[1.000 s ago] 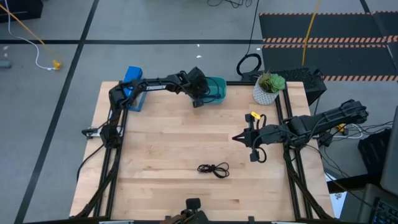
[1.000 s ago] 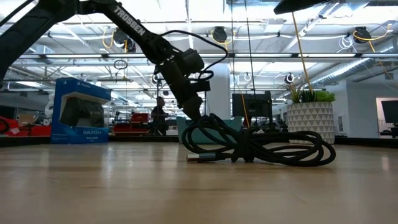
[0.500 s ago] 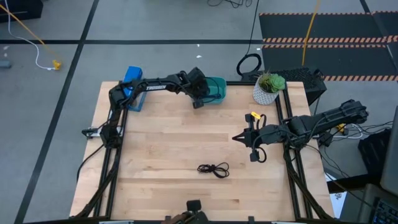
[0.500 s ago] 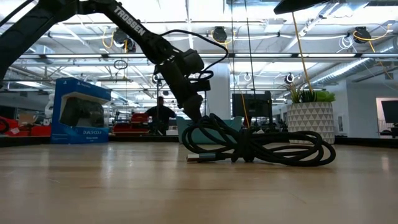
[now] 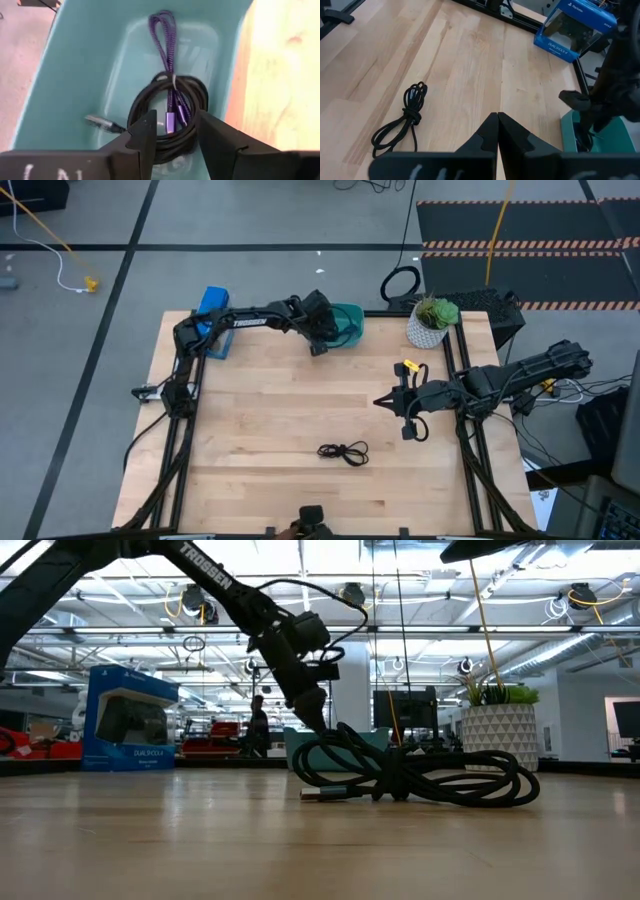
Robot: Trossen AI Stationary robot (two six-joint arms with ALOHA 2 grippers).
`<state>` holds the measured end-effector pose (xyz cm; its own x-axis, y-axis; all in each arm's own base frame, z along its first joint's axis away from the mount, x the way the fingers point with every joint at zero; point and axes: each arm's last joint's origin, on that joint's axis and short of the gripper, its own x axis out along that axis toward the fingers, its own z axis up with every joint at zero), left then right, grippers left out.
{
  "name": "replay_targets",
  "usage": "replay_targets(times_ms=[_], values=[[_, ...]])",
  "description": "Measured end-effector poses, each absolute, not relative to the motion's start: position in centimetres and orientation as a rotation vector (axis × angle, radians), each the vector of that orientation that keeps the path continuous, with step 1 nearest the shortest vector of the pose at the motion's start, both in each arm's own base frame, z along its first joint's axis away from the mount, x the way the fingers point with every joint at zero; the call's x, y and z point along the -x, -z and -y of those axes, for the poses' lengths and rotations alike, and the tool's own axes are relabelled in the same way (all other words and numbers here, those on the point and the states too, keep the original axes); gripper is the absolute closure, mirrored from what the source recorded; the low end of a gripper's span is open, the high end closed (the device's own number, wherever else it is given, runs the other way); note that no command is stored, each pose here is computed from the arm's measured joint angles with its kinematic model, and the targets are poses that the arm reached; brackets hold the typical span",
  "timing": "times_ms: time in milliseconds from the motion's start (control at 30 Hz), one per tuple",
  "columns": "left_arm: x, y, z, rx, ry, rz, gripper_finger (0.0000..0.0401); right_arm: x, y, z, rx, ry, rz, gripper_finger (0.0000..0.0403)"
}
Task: Pick and place USB-C Cables
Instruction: Put the black charger cable into the blue bin
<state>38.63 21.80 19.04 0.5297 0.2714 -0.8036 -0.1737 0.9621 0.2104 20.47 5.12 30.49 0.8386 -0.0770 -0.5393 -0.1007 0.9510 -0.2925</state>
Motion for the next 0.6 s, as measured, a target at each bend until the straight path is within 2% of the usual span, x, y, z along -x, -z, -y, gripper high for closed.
replay_targets(times_ms=[300,600], values=[[-37.3,-24.6,-19.5,-0.077,-0.288,-0.902,0.0256,-20.5,-30.5,-5.1,0.287,-0.003,-0.577,0.0403],[-34.1,-32.7,-11.7,-0.049,-0.207,-0.825,0.0256,-20.5,-30.5,-5.1,0.123,0.041,-0.571,0.0403]])
